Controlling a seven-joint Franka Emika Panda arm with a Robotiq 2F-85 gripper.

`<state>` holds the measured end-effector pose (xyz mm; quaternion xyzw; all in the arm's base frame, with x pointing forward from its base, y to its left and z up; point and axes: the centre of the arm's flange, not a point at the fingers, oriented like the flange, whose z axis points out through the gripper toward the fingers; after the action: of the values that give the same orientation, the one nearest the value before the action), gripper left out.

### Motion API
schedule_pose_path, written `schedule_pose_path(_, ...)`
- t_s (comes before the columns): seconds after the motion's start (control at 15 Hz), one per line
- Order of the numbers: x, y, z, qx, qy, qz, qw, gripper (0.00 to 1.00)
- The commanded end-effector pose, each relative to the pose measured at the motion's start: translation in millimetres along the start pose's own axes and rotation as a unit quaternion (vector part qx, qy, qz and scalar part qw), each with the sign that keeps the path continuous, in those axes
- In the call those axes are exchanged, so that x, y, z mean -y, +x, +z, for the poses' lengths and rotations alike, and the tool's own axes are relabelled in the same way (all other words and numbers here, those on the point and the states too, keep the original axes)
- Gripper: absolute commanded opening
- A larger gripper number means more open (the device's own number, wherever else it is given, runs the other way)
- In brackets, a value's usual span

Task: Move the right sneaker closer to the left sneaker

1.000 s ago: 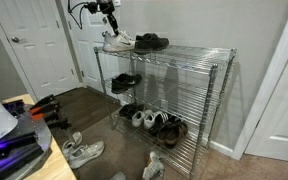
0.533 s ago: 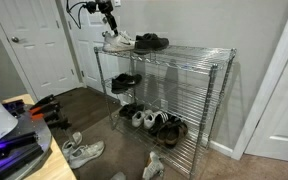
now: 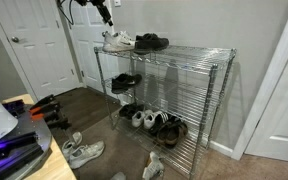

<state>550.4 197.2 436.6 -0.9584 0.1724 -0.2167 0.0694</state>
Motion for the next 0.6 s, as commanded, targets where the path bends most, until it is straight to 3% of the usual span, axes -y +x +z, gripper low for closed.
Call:
schedule_pose_path(0.0,-13.0,-27.4,-26.8,-0.026,-0.012,0.01,0.9995,1.0)
schedule_pose_path(0.47,-19.1,-51.0,-42.5,-0.042,-0.014,0.011,0.999,1.0)
schedule_pose_path(0.53,-11.3,-35.2,-35.3,-0.027,-0.014,0.004,0.9995,1.0)
